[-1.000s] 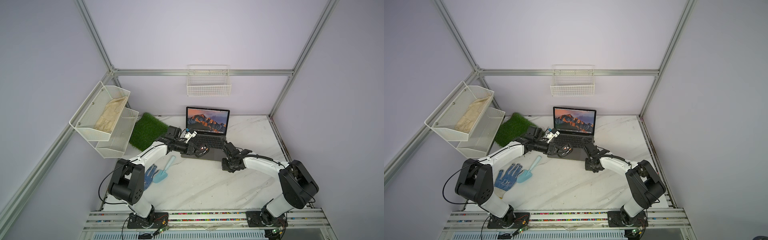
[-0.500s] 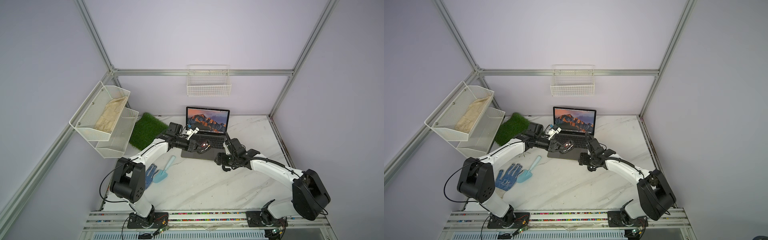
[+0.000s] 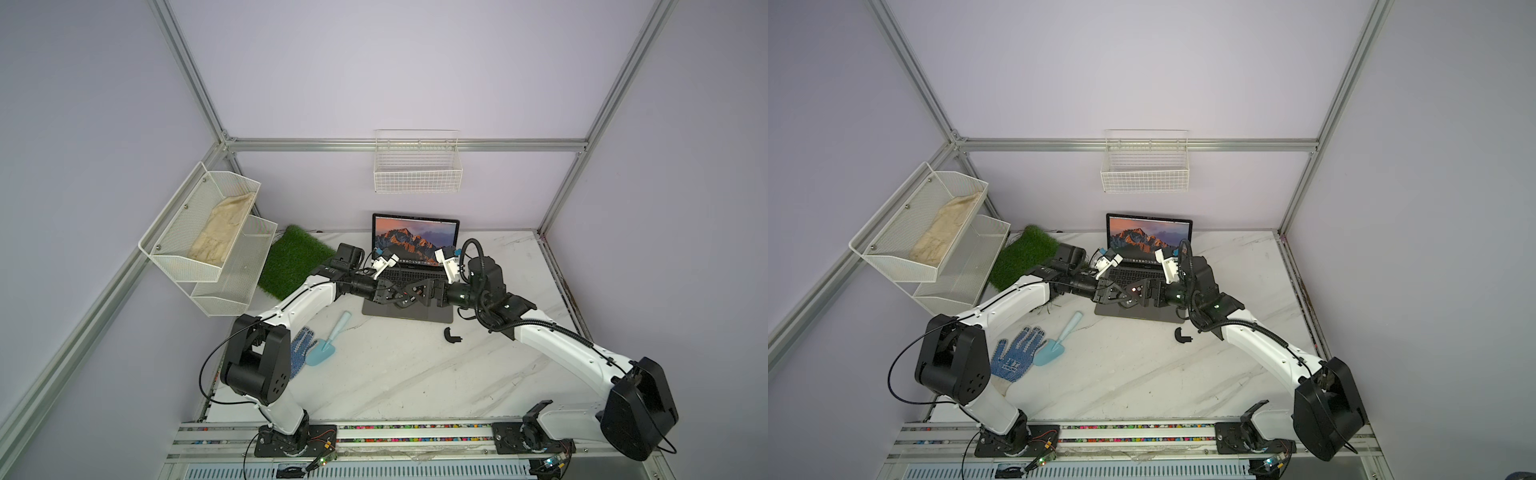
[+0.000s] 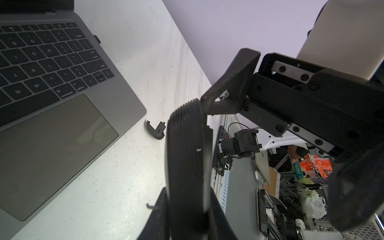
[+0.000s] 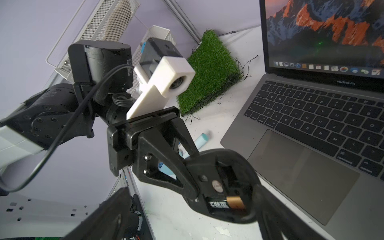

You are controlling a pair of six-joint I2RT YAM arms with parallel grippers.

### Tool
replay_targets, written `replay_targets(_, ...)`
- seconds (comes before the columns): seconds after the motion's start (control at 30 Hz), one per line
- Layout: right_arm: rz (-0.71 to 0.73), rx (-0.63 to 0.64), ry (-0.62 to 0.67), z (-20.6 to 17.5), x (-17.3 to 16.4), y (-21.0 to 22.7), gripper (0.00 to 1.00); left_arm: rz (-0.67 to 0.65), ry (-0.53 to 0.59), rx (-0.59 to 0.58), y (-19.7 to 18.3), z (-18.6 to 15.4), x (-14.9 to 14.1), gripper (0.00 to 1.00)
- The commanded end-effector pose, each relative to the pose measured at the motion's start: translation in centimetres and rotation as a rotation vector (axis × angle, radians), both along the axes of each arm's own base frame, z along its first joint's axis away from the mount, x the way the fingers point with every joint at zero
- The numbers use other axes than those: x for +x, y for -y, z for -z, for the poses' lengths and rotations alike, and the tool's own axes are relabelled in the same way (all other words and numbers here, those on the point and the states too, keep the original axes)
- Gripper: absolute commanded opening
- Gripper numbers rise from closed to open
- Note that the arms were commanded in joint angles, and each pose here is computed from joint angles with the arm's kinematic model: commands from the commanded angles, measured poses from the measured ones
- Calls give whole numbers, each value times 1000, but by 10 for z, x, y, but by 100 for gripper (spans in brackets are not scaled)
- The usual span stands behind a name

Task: Insert the wireless mouse receiver into the laptop
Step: Adjust the mouse as needed.

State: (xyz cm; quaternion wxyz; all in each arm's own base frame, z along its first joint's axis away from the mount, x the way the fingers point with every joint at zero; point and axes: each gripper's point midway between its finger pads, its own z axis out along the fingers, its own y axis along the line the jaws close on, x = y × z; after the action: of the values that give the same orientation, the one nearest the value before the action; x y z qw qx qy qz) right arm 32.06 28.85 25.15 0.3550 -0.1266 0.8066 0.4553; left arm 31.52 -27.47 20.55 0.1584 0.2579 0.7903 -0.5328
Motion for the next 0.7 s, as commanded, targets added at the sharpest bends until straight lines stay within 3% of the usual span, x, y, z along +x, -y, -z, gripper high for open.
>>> replay_targets(0.0, -6, 9, 36, -10, 4, -2, 91, 114, 101, -129, 14, -44, -11, 2)
replay_targets(0.23, 183, 10, -35, 1, 25, 51, 93, 106, 98, -118, 13, -40, -10, 1)
replay_targets(0.47, -141, 84, -23, -3, -5, 22, 89, 116, 92, -127, 17, -41, -8, 2)
replay_targets(0.67, -200, 95, -77, 14, -7, 14, 80, 134, 86, -135, 22, -43, -11, 1)
